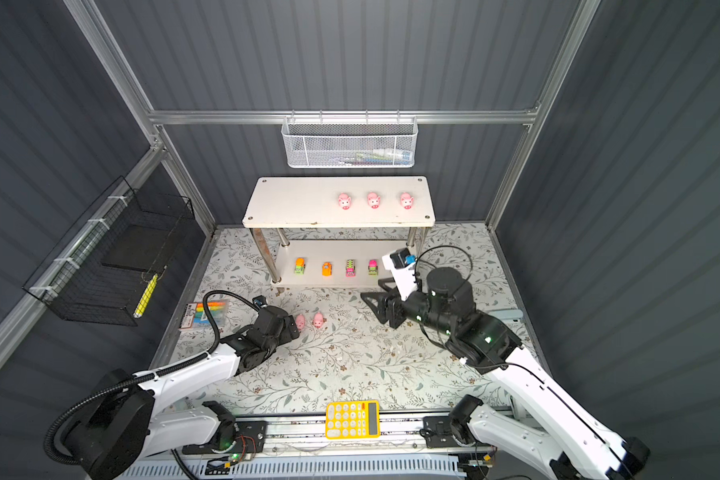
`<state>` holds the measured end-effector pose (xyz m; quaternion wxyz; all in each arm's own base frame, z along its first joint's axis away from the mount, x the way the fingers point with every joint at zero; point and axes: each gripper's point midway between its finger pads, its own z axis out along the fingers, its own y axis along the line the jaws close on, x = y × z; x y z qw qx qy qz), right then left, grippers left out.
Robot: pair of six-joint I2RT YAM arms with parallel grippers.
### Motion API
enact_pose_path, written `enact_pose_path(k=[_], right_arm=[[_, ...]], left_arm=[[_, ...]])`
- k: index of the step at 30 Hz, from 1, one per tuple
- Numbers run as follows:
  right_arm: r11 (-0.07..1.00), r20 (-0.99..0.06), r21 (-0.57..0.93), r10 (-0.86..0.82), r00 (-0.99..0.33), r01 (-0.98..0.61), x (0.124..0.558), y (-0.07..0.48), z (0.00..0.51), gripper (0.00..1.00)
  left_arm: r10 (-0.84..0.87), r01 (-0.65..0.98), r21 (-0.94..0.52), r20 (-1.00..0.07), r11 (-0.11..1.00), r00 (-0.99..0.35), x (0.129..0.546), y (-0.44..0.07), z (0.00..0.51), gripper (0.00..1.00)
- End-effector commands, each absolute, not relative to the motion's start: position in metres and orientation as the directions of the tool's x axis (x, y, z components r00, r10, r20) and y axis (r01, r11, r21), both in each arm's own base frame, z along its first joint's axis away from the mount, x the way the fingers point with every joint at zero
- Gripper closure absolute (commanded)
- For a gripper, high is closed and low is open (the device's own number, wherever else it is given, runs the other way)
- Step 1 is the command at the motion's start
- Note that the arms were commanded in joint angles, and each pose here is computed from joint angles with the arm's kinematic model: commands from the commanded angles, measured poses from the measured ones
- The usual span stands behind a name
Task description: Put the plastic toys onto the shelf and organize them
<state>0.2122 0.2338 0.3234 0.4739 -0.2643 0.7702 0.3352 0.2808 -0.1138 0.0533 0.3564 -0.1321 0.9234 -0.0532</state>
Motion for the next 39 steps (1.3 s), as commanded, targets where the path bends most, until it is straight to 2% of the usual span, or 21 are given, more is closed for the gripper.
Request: enact_pose_path(k=[1, 4, 7, 16, 31, 39], right_arm=[[0.643, -0.869, 0.338, -0.068, -0.490, -0.688, 0.210, 0.236, 0.283, 0.38], [0.642, -0.825, 0.406, -0.048, -0.563, -0.651, 0.208, 0.239, 0.247, 0.38], [0.659, -0.785, 0.447, -0.035, -0.618, -0.605, 0.210, 0.239, 0.212, 0.38], [0.704, -0.694, 0.497, -0.028, -0.719, -0.507, 0.216, 0.240, 0.142, 0.39], [0.718, -0.636, 0.519, -0.038, -0.770, -0.464, 0.222, 0.239, 0.110, 0.39], [0.721, -0.622, 0.528, -0.032, -0.782, -0.449, 0.226, 0.238, 0.105, 0.40]], left_arm=[[-0.248, -0.177, -0.173, -0.640, 0.969, -0.728, 0.287, -0.119, 0.056, 0.09], [-0.222, -0.158, -0.156, -0.637, 0.975, -0.738, 0.290, -0.123, 0.054, 0.13], [-0.195, -0.133, -0.145, -0.636, 0.980, -0.746, 0.293, -0.127, 0.055, 0.21], [-0.138, -0.056, -0.146, -0.638, 0.988, -0.757, 0.302, -0.146, 0.057, 0.21], [-0.075, -0.004, -0.117, -0.609, 0.993, -0.790, 0.311, -0.165, 0.040, 0.27], [-0.068, -0.003, -0.109, -0.597, 0.994, -0.800, 0.313, -0.167, 0.032, 0.37]])
